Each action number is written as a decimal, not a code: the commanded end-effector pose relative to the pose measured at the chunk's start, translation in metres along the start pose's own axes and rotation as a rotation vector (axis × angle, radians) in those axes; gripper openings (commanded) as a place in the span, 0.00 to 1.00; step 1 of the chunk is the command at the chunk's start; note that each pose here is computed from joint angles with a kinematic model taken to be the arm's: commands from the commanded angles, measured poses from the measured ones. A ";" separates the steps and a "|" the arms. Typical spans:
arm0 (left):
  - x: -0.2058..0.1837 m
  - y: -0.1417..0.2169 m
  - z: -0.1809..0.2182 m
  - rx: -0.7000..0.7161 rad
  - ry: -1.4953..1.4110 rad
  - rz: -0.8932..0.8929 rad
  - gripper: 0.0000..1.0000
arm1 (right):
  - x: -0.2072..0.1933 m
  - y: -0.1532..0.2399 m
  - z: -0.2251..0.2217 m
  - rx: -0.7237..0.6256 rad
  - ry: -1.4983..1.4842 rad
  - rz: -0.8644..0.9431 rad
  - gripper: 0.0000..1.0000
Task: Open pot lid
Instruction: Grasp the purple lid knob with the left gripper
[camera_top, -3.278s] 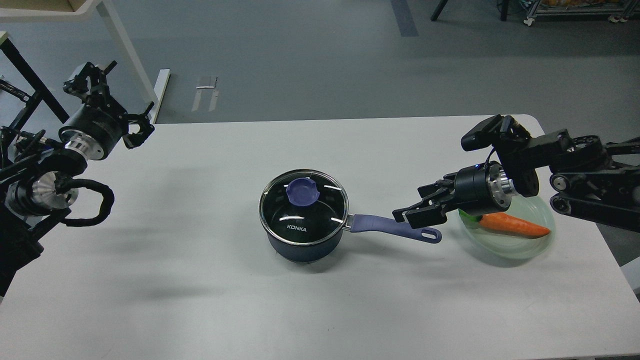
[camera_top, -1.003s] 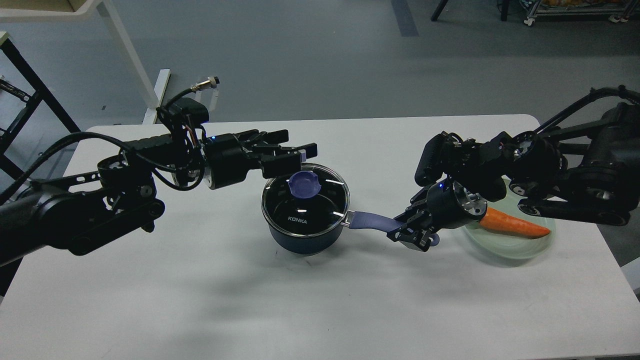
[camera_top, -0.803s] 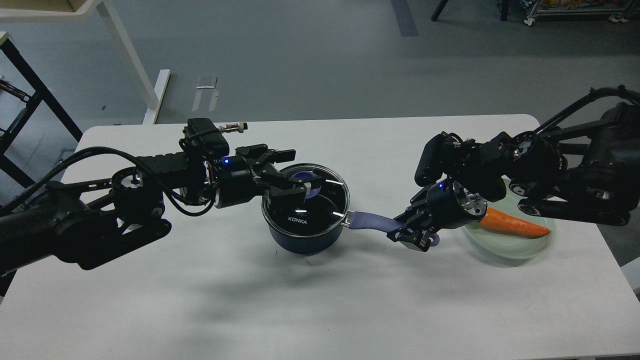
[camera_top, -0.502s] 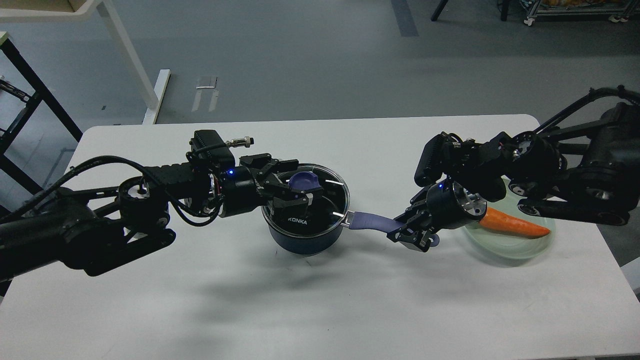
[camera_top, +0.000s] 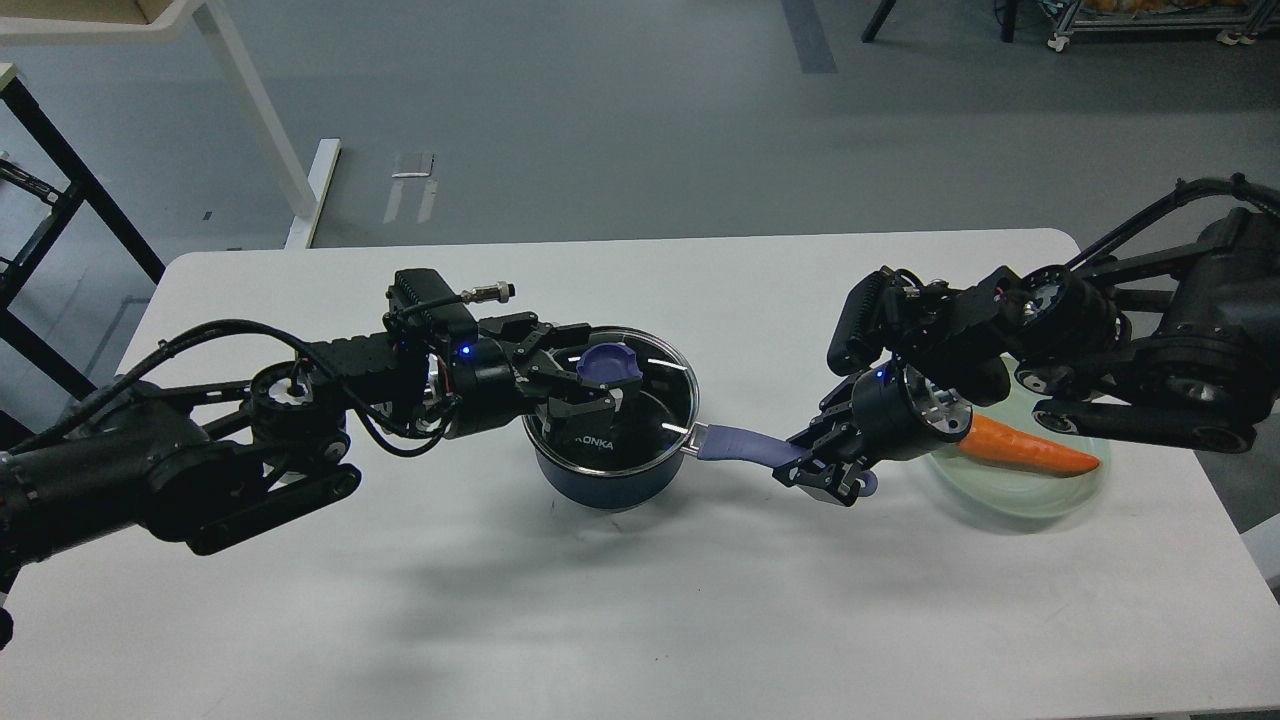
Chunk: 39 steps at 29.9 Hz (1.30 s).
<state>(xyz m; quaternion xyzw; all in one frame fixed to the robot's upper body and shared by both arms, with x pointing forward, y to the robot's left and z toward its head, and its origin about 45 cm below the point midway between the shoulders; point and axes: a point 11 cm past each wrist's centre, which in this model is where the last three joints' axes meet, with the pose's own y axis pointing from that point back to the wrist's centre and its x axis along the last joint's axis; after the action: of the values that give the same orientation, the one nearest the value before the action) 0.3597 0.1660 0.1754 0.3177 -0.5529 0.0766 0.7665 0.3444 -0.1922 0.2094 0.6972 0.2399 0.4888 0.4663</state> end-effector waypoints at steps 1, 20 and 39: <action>-0.007 0.002 0.000 0.000 -0.011 -0.004 0.91 | 0.001 0.000 0.000 0.000 0.002 0.000 0.21; -0.004 0.001 -0.002 0.002 -0.014 0.002 0.48 | 0.004 -0.001 -0.002 0.006 0.008 -0.001 0.21; 0.012 0.059 -0.049 0.145 0.098 0.055 0.41 | 0.003 0.003 0.001 -0.004 -0.002 0.005 0.22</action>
<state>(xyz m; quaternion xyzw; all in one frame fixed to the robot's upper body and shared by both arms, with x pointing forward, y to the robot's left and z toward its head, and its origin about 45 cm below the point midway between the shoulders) 0.3709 0.2091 0.1907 0.3367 -0.5304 0.1256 0.7678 0.3460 -0.1909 0.2126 0.6975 0.2375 0.4895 0.4663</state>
